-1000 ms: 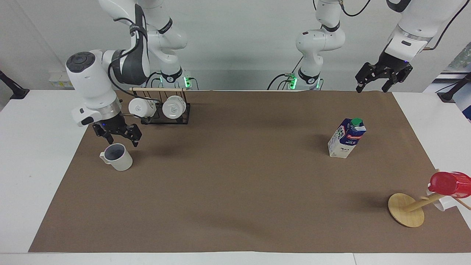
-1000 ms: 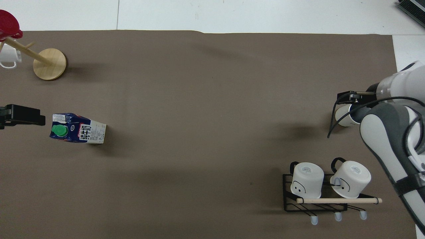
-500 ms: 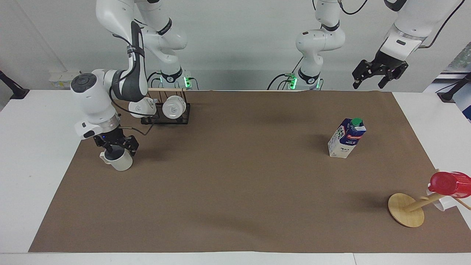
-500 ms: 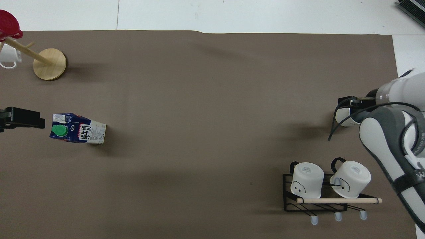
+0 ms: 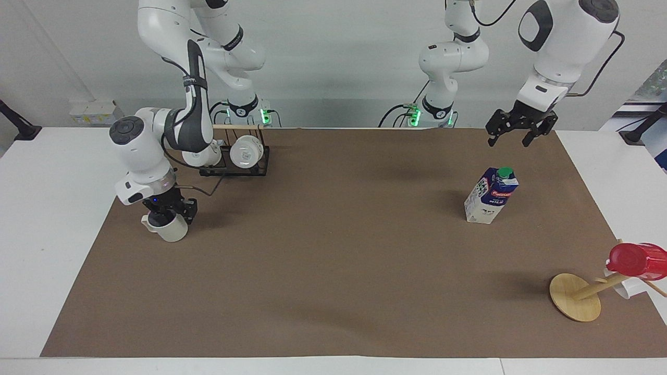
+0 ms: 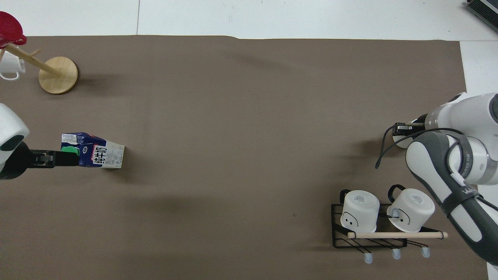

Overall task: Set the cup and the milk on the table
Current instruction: 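Grasp and lift the mug with the right gripper while the left gripper grasps the carton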

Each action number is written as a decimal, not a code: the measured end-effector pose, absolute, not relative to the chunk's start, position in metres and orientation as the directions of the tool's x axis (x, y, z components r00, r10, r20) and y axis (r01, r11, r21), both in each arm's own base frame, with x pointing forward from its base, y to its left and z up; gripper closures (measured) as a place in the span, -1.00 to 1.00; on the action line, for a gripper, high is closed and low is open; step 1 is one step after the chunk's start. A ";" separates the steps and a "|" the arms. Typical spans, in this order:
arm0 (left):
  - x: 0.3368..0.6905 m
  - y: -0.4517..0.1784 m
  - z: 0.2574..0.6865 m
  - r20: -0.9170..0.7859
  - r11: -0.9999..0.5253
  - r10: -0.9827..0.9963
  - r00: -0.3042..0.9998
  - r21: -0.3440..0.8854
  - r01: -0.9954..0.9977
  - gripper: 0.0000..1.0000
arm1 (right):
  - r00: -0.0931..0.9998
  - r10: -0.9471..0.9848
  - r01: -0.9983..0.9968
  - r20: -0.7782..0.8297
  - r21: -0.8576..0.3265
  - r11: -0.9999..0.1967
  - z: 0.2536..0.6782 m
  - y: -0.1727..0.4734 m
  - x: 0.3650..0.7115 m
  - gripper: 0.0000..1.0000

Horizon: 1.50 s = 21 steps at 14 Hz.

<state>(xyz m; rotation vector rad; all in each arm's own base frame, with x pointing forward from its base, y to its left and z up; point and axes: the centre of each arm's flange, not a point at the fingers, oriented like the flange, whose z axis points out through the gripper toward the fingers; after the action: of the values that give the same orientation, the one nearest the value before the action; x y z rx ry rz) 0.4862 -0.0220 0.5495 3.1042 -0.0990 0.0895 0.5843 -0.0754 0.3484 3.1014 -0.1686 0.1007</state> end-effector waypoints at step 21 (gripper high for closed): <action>0.508 -0.009 0.459 0.096 -0.963 -0.269 0.958 0.006 -0.271 -1.00 | 0.965 -0.224 -0.219 0.132 -0.051 -0.974 0.421 0.217 0.587 0.91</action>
<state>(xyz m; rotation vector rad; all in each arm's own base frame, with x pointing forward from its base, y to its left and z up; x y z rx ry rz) 0.5075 -0.0089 0.4588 3.0903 -0.4266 0.1468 0.5875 0.2174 0.4207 3.1500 -0.3558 0.2183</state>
